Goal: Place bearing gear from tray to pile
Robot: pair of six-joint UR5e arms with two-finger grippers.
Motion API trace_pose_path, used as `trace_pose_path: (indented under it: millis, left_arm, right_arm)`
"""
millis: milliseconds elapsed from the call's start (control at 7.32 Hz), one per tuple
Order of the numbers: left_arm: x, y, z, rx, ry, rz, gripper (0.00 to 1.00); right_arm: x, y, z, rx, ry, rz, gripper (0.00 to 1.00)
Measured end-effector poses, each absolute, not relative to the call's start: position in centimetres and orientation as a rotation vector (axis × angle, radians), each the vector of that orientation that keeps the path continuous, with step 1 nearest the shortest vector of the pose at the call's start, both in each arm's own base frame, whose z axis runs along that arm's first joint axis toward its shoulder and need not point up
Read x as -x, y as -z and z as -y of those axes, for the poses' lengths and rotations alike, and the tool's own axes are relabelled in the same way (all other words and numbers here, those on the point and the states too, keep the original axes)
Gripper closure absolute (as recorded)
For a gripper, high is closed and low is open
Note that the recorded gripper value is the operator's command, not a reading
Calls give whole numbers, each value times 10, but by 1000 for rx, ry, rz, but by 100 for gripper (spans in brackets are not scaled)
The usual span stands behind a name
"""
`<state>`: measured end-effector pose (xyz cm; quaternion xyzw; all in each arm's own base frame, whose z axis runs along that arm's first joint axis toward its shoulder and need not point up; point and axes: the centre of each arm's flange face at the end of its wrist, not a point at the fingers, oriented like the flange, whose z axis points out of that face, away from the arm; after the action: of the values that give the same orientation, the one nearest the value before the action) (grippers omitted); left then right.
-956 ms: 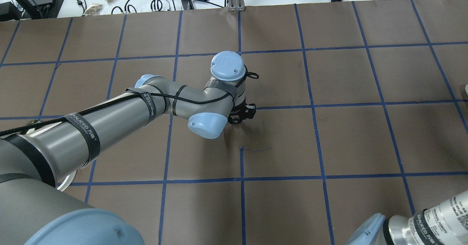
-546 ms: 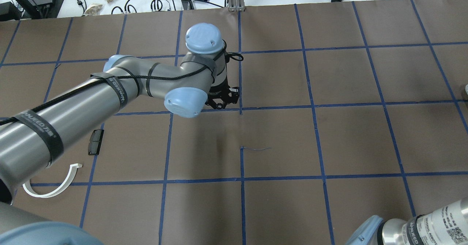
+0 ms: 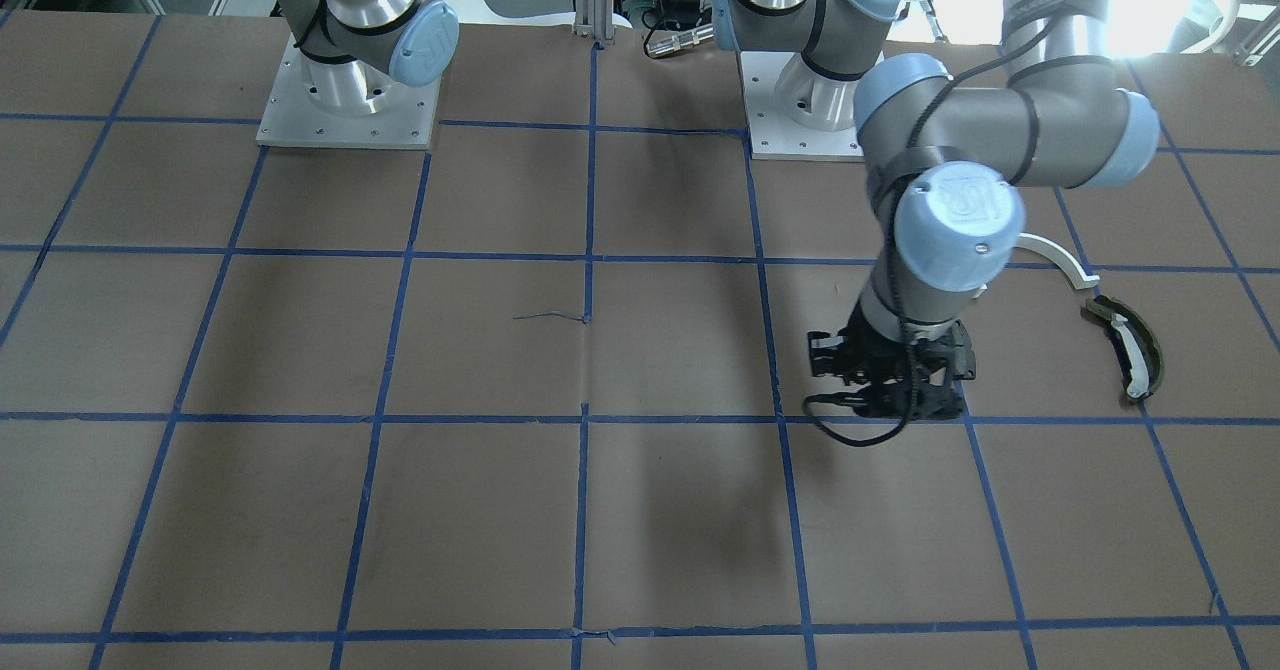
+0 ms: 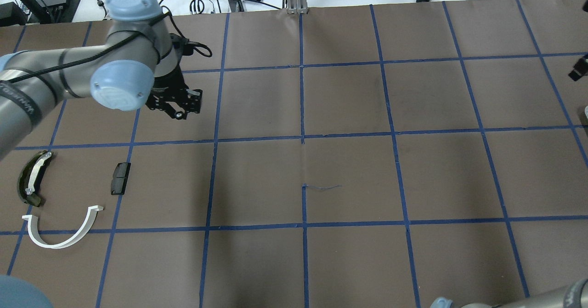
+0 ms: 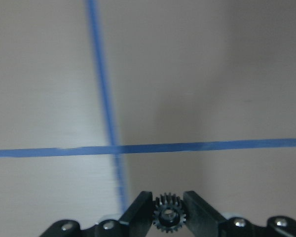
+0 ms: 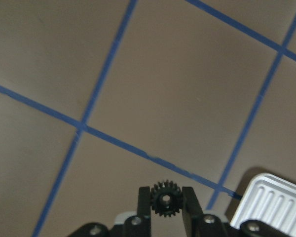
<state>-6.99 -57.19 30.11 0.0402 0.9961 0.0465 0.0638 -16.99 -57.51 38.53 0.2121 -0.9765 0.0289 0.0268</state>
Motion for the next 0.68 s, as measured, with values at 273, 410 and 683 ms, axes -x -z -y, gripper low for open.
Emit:
trace_pose_path:
  millis: [273,410,683]
  left_arm:
    - [-44,-289,565,-113,-226,-3022,100]
    - [-89,-280,559,-93,-257,-3037,100]
    - [-150,-251,544,-63,-307,-3099,100]
  right_arm:
    - [7,-356,598,-473,-21,3101,97]
    - [-77,-336,593,-337,30,3131,97]
    - [-228,-282,559,-61,27,3147,97]
